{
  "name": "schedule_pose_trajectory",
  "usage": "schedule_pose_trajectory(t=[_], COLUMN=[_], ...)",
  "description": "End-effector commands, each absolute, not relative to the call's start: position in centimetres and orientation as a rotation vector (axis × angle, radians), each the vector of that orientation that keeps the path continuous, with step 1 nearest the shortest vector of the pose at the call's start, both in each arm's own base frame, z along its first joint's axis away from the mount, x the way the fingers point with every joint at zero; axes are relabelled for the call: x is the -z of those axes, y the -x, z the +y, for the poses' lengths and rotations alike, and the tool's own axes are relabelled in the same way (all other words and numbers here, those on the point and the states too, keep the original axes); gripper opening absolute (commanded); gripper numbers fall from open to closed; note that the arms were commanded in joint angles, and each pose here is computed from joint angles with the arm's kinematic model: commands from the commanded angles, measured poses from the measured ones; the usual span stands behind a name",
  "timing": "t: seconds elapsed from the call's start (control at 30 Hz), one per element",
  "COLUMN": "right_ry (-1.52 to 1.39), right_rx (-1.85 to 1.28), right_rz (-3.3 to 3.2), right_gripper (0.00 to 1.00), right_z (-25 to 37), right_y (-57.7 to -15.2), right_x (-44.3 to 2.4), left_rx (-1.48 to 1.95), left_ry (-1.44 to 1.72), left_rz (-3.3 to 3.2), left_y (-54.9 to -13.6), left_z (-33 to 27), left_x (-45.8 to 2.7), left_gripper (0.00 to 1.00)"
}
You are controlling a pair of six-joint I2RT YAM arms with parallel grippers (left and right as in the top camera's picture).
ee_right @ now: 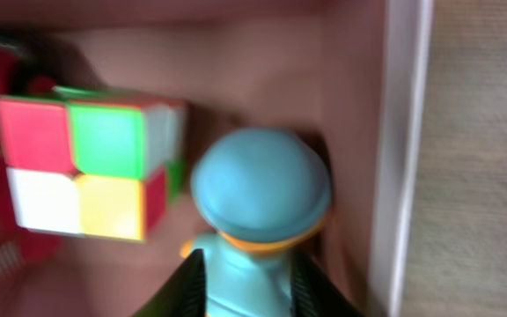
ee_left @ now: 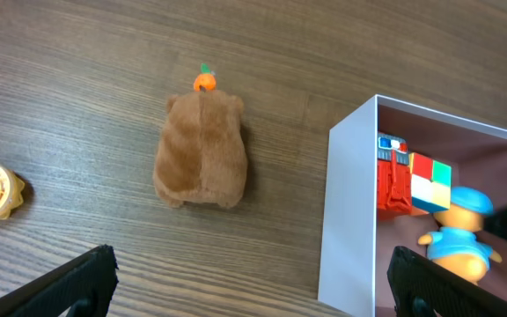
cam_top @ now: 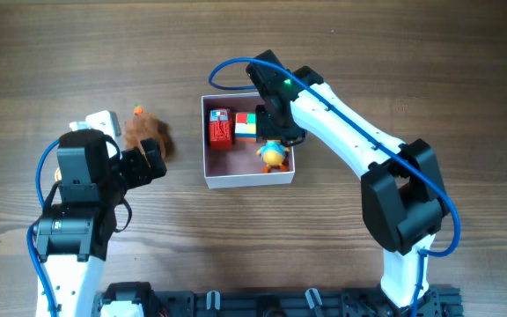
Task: Pack container
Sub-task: 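Lower the duck into the box's right side and release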
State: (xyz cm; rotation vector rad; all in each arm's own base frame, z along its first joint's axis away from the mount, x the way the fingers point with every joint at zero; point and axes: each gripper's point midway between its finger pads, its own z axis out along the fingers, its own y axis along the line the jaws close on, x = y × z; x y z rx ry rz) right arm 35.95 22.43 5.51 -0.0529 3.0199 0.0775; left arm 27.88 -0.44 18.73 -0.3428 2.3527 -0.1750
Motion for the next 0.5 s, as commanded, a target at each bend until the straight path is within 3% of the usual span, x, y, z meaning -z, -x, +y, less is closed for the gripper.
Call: schedule_pose_trajectory(t=[0.0, 0.07, 0.23, 0.47], right_ry=[0.240, 0.346, 0.342, 0.287], right_rx=[-0.077, -0.082, -0.095, -0.099], right_rz=[3.039, 3.076, 3.058, 3.061], right_gripper=[0.04, 0.07, 0.36, 0.35], right_z=[21.8, 21.6, 21.9, 21.9], right_y=[-34.5, -33.2, -33.7, -33.7], right_x=[-7.3, -7.5, -7.3, -6.3], left_rx=[0.177, 0.177, 0.177, 0.177], left_ry=[0.348, 0.348, 0.348, 0.348], left_rz=[2.336, 2.335, 2.335, 2.335], left_y=[-28.2, -28.2, -28.2, -28.2], left_z=[-0.5, -0.5, -0.5, -0.5], left_x=[-19.5, -19.5, -19.5, -19.5], left_gripper=[1.00, 1.00, 1.00, 1.00])
